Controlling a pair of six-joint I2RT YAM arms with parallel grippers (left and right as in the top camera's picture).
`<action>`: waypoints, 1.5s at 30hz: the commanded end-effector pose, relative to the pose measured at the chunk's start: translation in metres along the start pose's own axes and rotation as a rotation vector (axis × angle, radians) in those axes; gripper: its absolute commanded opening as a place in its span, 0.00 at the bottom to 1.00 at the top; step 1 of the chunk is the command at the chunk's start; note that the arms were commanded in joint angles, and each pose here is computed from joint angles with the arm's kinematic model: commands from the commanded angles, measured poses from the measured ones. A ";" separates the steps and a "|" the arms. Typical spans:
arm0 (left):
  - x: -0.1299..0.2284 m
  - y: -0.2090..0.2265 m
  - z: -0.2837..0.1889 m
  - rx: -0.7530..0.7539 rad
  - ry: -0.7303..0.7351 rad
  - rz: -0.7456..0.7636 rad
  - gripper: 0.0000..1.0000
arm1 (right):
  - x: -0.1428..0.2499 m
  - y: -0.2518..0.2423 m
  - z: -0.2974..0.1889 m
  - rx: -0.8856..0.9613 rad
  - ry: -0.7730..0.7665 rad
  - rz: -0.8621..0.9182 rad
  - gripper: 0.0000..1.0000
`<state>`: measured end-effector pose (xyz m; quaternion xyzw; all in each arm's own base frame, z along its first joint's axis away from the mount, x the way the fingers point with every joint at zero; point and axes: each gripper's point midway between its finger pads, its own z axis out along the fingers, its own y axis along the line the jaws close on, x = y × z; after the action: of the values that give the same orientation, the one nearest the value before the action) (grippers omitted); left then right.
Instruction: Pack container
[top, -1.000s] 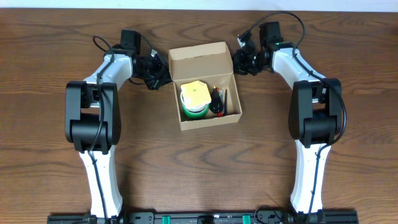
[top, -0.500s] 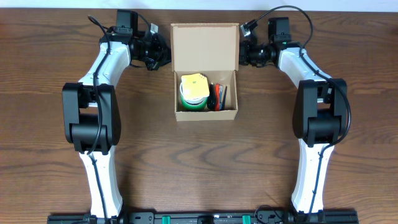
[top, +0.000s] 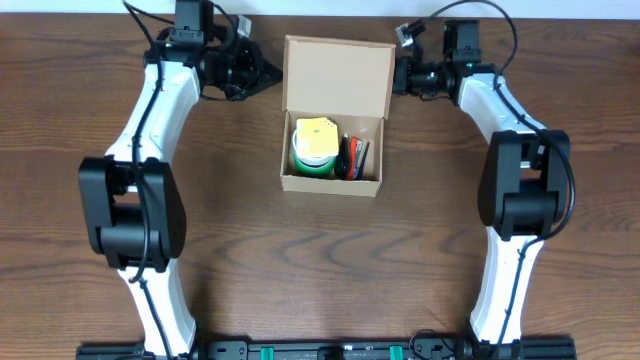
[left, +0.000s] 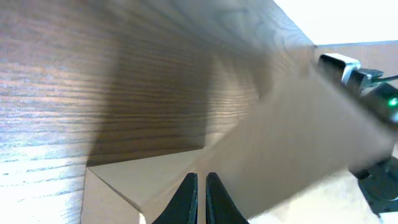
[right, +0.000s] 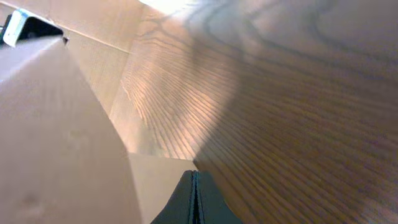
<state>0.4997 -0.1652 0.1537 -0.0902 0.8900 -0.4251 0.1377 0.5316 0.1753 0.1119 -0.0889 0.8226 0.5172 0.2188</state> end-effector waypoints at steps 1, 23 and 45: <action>-0.005 -0.009 -0.008 -0.017 -0.030 0.066 0.06 | -0.020 0.035 -0.018 -0.019 -0.041 -0.109 0.01; 0.009 -0.048 -0.072 -0.058 -0.092 0.289 0.09 | 0.002 0.066 -0.031 -0.019 0.038 -0.185 0.01; 0.073 -0.048 -0.102 -0.307 0.024 0.458 0.06 | 0.071 0.131 -0.088 0.437 0.267 -0.301 0.01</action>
<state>0.4094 -0.1419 0.2166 0.0540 0.9410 -0.2912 0.1634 0.4076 0.1593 0.2156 -0.1972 0.9086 0.3099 0.1988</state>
